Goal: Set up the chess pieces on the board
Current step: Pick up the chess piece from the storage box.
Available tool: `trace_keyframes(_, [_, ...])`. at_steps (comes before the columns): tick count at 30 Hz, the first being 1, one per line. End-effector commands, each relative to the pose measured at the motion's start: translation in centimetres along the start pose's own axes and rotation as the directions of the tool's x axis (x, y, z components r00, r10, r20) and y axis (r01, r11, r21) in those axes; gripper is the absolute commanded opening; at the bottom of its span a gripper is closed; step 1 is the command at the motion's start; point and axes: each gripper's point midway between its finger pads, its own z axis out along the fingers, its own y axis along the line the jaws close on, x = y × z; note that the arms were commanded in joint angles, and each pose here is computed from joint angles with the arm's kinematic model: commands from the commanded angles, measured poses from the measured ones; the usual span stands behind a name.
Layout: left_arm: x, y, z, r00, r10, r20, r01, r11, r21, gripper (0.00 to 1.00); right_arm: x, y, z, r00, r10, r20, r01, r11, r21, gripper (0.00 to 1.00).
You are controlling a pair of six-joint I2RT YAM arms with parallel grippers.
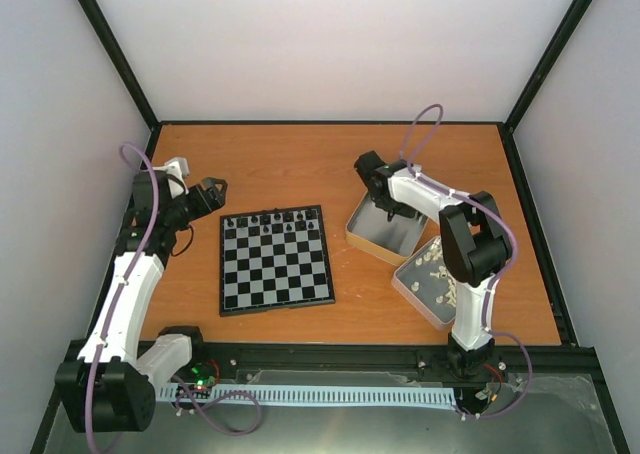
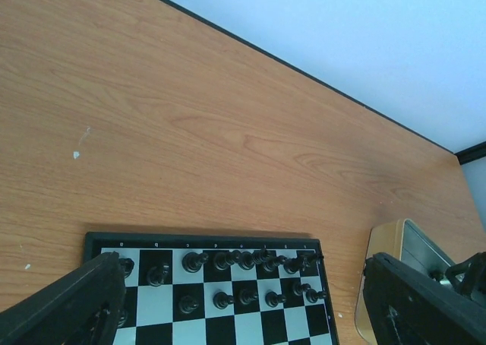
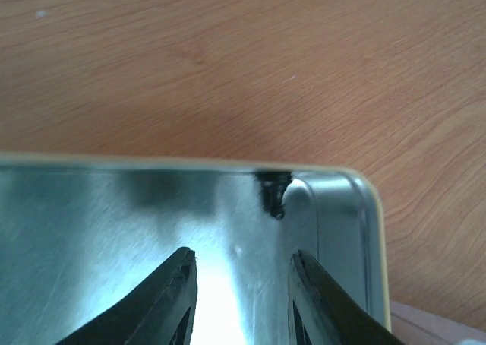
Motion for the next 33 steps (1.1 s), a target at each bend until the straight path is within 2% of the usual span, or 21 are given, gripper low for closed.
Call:
trace_keyframes(1, [-1.4, -0.8, 0.0, 1.0, 0.0, 0.014, -0.001, 1.0, 0.024, 0.87, -0.8, -1.2, 2.6, 0.995, 0.099, -0.008, -0.099, 0.995, 0.026, 0.35])
trace_keyframes(10, [-2.0, -0.8, 0.9, 1.0, 0.004, -0.003, -0.004, 1.0, 0.014, 0.87, 0.4, -2.1, 5.2, 0.989, 0.122, -0.088, -0.119, 0.992, 0.036, 0.38])
trace_keyframes(20, [-2.2, -0.6, 1.6, 1.0, 0.0, -0.013, 0.0, 1.0, 0.007, 0.87, 1.3, -2.1, 7.0, 0.985, 0.121, -0.122, -0.122, 0.993, 0.001, 0.25])
trace_keyframes(33, [-2.7, -0.8, 1.5, 1.0, 0.003, -0.009, -0.003, 1.0, 0.003, 0.87, 1.6, -1.2, 8.9, 0.978, 0.137, -0.158, -0.156, 0.981, -0.113, 0.25])
